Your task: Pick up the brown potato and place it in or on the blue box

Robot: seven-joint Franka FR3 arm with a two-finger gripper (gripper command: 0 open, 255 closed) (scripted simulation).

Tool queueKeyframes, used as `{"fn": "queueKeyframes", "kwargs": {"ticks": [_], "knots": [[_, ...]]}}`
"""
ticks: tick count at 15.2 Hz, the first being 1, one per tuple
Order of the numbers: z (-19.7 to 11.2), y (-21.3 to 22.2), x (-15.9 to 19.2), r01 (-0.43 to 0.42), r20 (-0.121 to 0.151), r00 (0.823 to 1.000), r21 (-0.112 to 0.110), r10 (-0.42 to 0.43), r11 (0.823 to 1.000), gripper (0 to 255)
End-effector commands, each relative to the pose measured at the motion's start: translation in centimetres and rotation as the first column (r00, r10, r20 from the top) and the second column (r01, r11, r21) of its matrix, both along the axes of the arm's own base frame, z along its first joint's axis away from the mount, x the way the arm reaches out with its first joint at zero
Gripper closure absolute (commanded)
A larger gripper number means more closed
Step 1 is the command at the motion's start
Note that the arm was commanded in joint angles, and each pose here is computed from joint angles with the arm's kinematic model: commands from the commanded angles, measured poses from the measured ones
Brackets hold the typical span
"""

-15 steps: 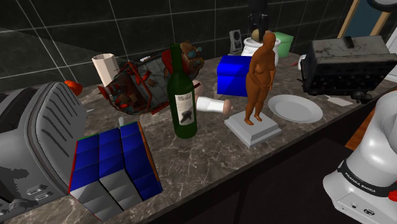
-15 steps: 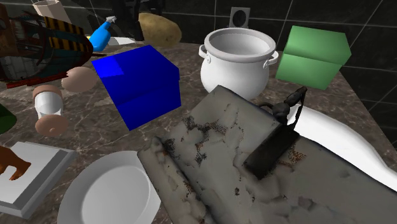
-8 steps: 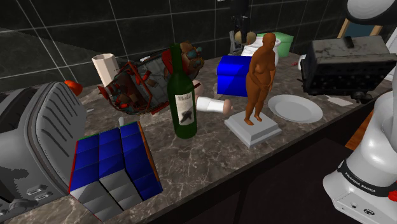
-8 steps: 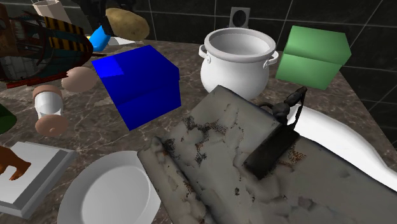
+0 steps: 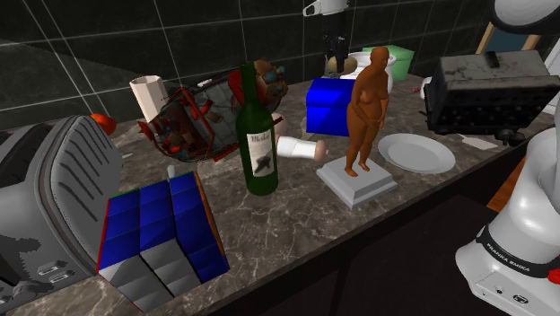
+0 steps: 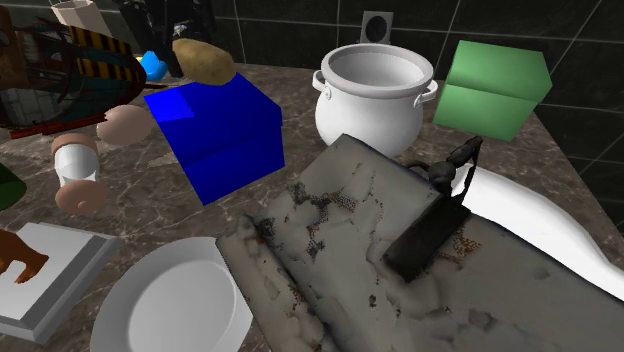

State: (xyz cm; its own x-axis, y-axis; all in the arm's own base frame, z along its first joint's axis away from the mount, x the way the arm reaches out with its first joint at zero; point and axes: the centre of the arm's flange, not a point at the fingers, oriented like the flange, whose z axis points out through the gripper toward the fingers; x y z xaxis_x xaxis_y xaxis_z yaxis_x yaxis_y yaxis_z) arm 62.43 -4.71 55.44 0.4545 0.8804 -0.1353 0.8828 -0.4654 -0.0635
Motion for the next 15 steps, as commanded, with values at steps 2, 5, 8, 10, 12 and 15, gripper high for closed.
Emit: {"fn": "queueKeyframes", "kwargs": {"ticks": [2,5,8,10,12,15], "knots": [[-1.6,-0.1,0.1,0.000,0.001,1.000,0.000,0.000,1.000,255],[-3.3,-0.1,0.1,0.000,0.001,1.000,0.000,0.000,1.000,255],[-3.3,-0.1,0.1,0.000,0.001,1.000,0.000,0.000,1.000,255],[-3.3,-0.1,0.1,0.000,0.001,1.000,0.000,0.000,1.000,255],[-3.3,-0.1,0.1,0.000,0.001,1.000,0.000,0.000,1.000,255],[-3.3,-0.1,0.1,0.000,0.001,1.000,0.000,0.000,1.000,0]]}}
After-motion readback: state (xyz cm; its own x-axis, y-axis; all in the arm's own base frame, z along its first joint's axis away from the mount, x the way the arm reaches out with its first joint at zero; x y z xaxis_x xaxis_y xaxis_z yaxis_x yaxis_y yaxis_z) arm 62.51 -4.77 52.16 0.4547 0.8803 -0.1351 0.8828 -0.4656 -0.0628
